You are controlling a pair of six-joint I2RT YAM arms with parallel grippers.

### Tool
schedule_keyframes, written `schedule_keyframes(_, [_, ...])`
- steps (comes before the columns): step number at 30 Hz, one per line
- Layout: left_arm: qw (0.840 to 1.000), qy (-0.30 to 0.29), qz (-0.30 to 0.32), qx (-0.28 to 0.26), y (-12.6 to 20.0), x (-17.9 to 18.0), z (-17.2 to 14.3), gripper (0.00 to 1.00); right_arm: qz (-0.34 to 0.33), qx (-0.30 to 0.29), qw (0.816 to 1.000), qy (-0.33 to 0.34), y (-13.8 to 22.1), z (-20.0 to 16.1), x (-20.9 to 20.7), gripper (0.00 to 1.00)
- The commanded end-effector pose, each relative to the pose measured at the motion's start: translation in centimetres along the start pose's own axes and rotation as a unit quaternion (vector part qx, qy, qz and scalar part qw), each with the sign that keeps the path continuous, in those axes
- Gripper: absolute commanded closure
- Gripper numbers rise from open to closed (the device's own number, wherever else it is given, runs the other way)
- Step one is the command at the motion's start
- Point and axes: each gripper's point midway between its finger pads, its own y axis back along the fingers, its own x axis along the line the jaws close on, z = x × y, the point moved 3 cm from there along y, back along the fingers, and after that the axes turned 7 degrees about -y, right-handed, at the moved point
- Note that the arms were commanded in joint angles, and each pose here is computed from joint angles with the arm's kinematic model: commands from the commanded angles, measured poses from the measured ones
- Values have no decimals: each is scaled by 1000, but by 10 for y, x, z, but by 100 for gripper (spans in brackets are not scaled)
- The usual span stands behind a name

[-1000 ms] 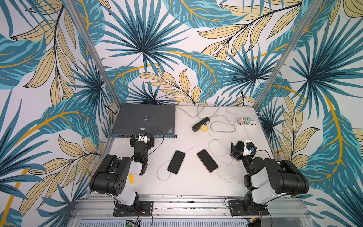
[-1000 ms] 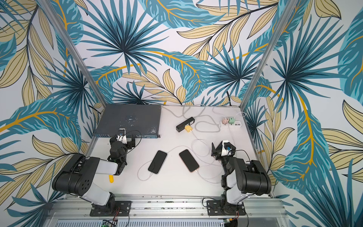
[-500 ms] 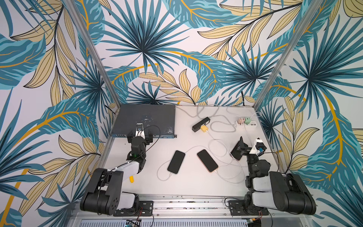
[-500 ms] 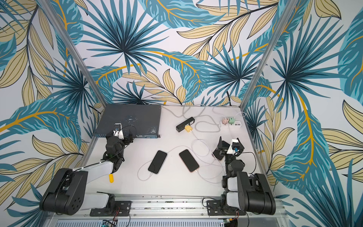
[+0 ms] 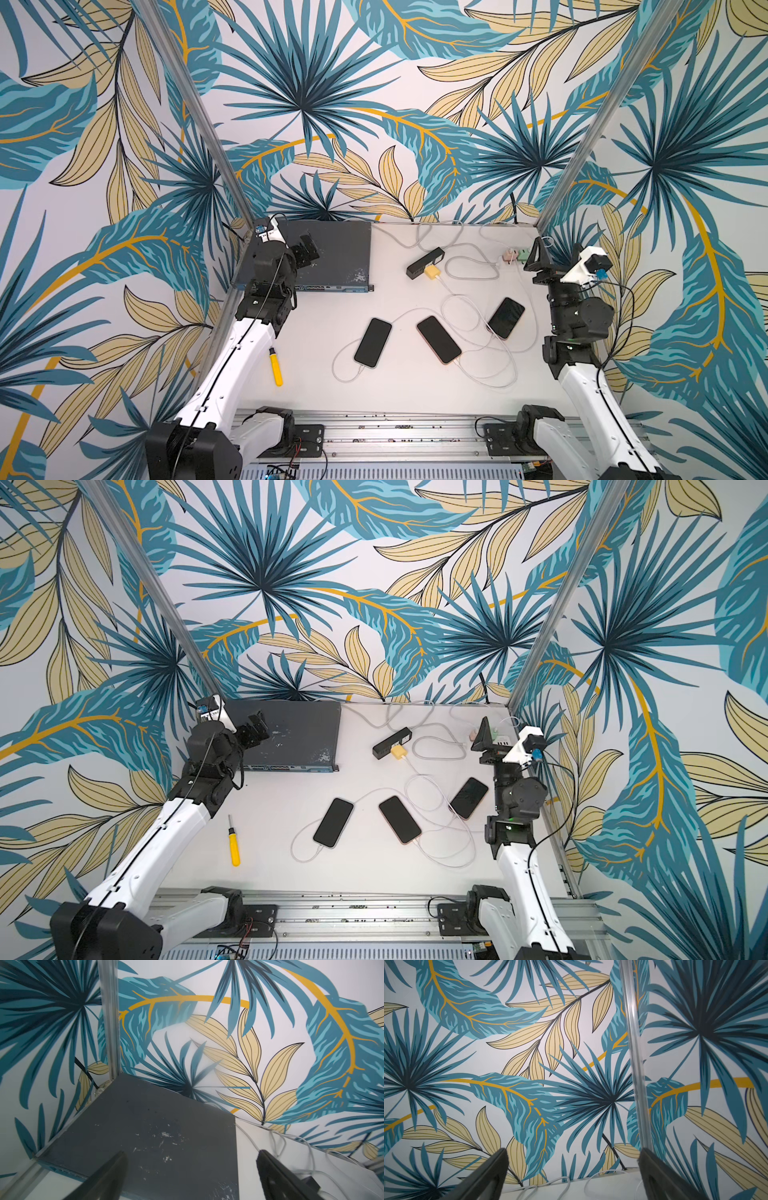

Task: Unplug the charging cable from the phone
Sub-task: Pick up the phone at the center of the board.

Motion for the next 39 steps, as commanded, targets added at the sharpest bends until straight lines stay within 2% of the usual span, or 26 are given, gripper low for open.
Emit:
schedule_keyframes(1, [995,31,-46,86,8,-12,-19,0,-6,103,987,-122,9,-32,1,0])
schedule_keyframes(2, [993,29,-55,103,9,-16,-22,0,22,104,983,-149,9,-30,9,0])
schedule_keyframes(3, [989,30,-63,132,12,-19,-28,0,61,133,974,-172,4,-34,21,0])
schedule_keyframes(5, [983,29,-70,166,17,-23,-36,0,97,199,954,-202,-13,-43,37,0])
schedule_keyframes(7, [979,25,-73,190,25,-27,-44,0,126,212,941,-232,-17,-41,47,0])
schedule_keyframes(11, [969,-2,-97,227,45,-48,-64,0,163,273,919,-233,-18,-46,65,0])
schedule_keyframes(17, [946,-44,-145,286,71,-86,-104,0,147,323,908,-223,-6,-55,68,0])
schedule_keyframes(25, [907,-120,-171,365,92,-124,-163,1,104,421,886,-166,19,-102,75,1])
schedule_keyframes(32, [868,-168,-166,437,92,-136,-208,0,101,497,853,-127,46,-148,97,0])
schedule_keyframes(35, [844,-191,-164,474,90,-140,-222,0,90,513,848,-102,51,-159,101,0])
schedule_keyframes(39, [823,-210,-159,503,84,-142,-237,0,100,520,840,-121,60,-163,107,0])
